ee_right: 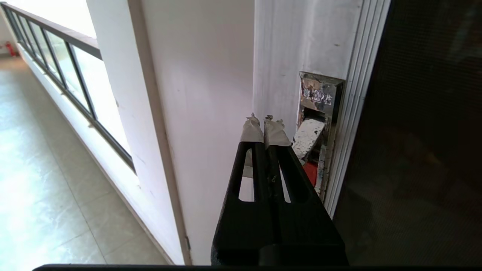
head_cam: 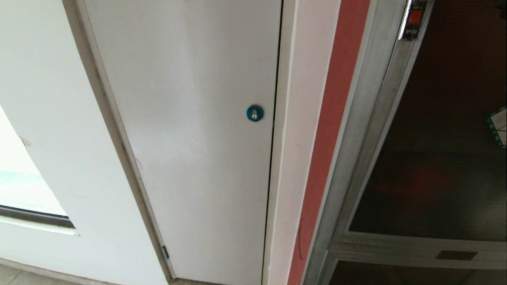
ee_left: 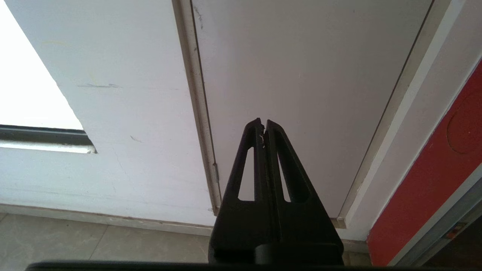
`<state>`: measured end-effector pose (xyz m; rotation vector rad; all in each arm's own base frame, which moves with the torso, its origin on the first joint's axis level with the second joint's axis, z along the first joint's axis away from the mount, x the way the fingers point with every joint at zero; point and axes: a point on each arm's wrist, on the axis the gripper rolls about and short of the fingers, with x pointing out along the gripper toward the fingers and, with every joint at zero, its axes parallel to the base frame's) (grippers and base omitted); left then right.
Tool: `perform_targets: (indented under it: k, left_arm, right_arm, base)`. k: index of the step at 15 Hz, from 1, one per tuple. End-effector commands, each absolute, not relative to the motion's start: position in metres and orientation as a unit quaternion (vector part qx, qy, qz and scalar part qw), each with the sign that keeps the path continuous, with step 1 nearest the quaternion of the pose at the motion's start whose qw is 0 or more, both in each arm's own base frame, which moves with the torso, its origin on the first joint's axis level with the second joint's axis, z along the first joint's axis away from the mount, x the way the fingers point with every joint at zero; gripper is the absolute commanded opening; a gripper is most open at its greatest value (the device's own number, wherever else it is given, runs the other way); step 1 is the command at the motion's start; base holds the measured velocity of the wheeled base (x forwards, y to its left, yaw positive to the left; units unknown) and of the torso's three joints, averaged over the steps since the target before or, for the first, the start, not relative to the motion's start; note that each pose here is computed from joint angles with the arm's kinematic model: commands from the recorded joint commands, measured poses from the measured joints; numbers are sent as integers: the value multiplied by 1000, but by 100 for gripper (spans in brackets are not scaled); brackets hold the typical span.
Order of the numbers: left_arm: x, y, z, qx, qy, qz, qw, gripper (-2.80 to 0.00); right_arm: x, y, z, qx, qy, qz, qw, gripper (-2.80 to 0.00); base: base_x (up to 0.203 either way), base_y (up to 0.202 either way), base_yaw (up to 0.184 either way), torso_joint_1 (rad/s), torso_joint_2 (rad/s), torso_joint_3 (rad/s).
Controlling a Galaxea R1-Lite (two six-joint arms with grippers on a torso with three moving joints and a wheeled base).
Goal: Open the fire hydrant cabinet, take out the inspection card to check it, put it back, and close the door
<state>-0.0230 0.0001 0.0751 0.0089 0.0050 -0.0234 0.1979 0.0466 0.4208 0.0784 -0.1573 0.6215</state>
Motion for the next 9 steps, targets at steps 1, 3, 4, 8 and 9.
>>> perform_targets:
  k: [1, 3, 4, 8, 9]
  left_arm:
    - [-23, 0, 75, 5, 4, -12, 1000, -280]
    - [-23, 0, 75, 5, 3, -12, 1000, -280]
    - [-23, 0, 75, 5, 3, -12, 1000, -280]
    - [-23, 0, 75, 5, 3, -12, 1000, -280]
    - [-23, 0, 75, 5, 2, -12, 1000, -280]
  right_arm:
    - [201, 47, 419, 39, -74, 305, 949, -280]
    - [202, 45, 418, 40, -71, 299, 951, -280]
    - [203, 45, 417, 40, -68, 297, 952, -280]
    - [208, 45, 407, 43, -52, 286, 956, -280]
    - [208, 45, 406, 43, -50, 280, 958, -280]
  base:
    - [0, 0, 0, 0, 0, 0]
    - [0, 0, 0, 0, 0, 0]
    - [0, 0, 0, 0, 0, 0]
    - [0, 0, 0, 0, 0, 0]
    - [0, 0, 0, 0, 0, 0]
